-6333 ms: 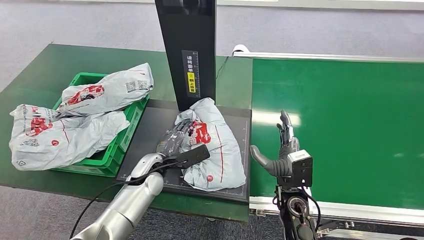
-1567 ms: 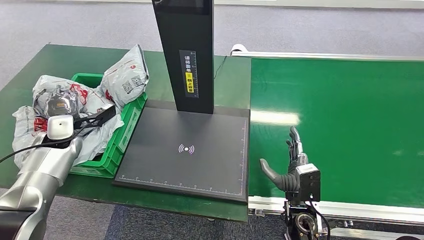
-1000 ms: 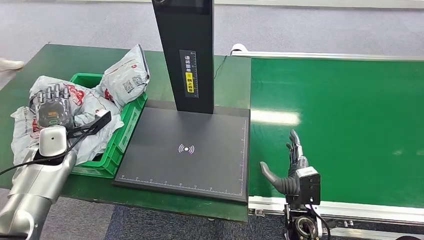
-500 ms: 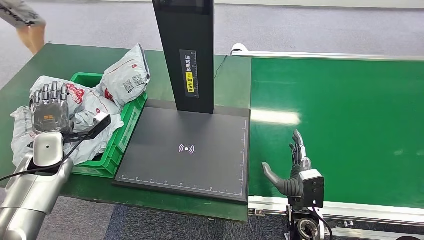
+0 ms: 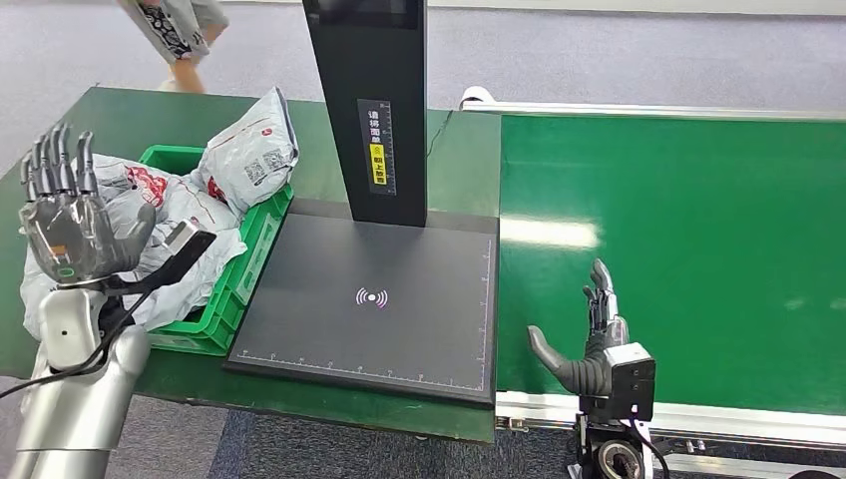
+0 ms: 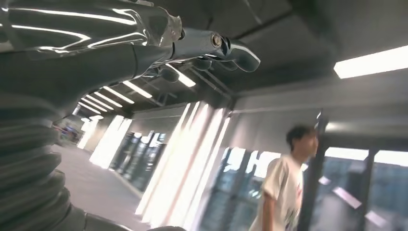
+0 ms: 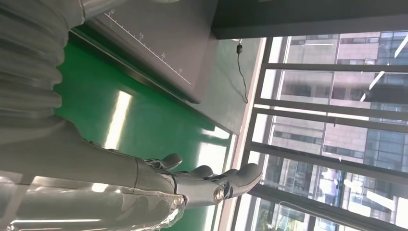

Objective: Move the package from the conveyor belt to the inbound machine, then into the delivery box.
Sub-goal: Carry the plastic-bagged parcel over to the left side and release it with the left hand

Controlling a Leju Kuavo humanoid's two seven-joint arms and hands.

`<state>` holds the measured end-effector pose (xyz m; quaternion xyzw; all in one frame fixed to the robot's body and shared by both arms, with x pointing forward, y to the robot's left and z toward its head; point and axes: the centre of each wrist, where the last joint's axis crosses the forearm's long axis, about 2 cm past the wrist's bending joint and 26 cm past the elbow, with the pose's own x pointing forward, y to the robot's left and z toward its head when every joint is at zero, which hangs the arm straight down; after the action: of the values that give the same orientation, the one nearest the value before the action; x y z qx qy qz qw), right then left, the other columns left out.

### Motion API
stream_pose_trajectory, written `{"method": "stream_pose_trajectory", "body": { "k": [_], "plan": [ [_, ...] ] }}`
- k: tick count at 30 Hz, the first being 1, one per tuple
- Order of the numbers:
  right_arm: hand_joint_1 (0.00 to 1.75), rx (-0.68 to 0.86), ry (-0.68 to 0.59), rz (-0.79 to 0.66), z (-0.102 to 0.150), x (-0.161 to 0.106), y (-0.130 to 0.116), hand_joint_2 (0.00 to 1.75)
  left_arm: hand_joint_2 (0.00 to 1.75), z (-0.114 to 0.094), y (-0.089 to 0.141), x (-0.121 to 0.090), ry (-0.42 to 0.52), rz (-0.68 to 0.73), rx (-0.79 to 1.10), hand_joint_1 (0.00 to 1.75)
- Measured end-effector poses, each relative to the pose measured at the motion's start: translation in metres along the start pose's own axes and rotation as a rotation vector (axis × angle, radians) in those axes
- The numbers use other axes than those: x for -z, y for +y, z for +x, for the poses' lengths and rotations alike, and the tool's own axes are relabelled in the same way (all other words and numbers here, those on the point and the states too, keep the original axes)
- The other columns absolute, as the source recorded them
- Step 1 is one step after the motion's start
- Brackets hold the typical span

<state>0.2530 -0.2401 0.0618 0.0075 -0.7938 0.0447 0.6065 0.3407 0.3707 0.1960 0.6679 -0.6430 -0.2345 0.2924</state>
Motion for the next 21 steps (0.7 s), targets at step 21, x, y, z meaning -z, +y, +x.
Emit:
{"method": "stream_pose_trajectory", "body": {
  "k": [21],
  "plan": [
    [0.0, 0.024, -0.101, 0.092, 0.01, 0.019, 0.013, 1.75, 1.75, 0.083, 0.011, -0.104, 0.037, -0.177, -1.303, 0.0]
  ]
}}
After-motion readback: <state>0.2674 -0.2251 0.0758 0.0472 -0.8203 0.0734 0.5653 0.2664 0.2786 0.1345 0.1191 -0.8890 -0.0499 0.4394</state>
